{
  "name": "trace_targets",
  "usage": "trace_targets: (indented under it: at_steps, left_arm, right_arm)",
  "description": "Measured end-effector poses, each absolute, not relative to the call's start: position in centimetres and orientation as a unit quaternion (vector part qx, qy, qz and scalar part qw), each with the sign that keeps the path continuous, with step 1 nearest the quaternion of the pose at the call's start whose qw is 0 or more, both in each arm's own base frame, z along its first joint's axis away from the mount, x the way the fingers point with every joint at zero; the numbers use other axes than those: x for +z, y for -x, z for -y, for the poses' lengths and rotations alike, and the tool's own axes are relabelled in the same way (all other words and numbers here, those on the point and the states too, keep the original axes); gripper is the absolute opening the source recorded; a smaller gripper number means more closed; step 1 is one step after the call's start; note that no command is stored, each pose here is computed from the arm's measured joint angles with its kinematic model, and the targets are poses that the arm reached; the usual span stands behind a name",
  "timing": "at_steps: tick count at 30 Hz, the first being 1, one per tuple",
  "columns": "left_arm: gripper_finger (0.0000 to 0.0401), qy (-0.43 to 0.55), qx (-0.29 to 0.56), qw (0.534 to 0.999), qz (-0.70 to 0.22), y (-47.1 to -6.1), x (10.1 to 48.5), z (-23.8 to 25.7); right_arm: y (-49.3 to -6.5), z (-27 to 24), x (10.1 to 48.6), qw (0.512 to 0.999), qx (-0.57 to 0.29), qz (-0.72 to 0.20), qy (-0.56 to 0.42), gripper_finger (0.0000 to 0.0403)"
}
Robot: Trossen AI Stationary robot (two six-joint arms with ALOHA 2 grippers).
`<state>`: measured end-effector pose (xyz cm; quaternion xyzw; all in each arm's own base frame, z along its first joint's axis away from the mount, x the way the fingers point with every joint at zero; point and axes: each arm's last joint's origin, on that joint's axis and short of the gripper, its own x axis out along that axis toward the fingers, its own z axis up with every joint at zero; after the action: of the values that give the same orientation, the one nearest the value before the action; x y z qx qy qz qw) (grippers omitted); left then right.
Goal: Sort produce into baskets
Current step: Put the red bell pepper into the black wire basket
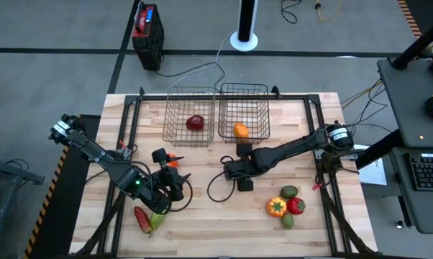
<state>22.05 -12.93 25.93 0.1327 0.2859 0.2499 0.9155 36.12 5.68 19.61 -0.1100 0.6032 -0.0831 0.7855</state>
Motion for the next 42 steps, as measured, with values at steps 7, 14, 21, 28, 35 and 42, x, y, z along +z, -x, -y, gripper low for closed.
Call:
trace_targets:
  at_steps: [7, 14, 21, 28, 35, 42]
  left_arm:
    - [0.0298, -0.133, 0.250, 0.916, -0.286, -22.1, 25.9, 12.9]
    - [0.0298, -0.133, 0.250, 0.916, -0.286, -22.1, 25.9, 12.9]
    - [0.0298, -0.132, 0.250, 0.916, -0.286, -22.1, 25.9, 12.9]
    - [0.0298, -0.132, 0.250, 0.916, -0.286, -22.1, 25.9, 12.9]
    - [0.0298, -0.129, 0.251, 0.916, -0.285, -22.1, 25.9, 12.9]
    - [0.0298, -0.129, 0.251, 0.916, -0.285, -22.1, 25.9, 12.9]
  right_arm:
    - [-36.3, -5.8, 19.5, 0.792, -0.067, -0.597, 0.109, 0.0359]
    - [-36.2, -5.8, 19.3, 0.791, -0.070, -0.600, 0.101, 0.0296]
    - [-36.2, -5.7, 18.6, 0.799, -0.062, -0.591, 0.097, 0.0284]
    - [-36.3, -5.9, 18.4, 0.802, -0.047, -0.590, 0.084, 0.0263]
    - [-36.4, -6.0, 18.7, 0.805, -0.038, -0.589, 0.069, 0.0204]
    - [-36.5, -6.8, 21.5, 0.834, -0.019, -0.547, 0.063, 0.0206]
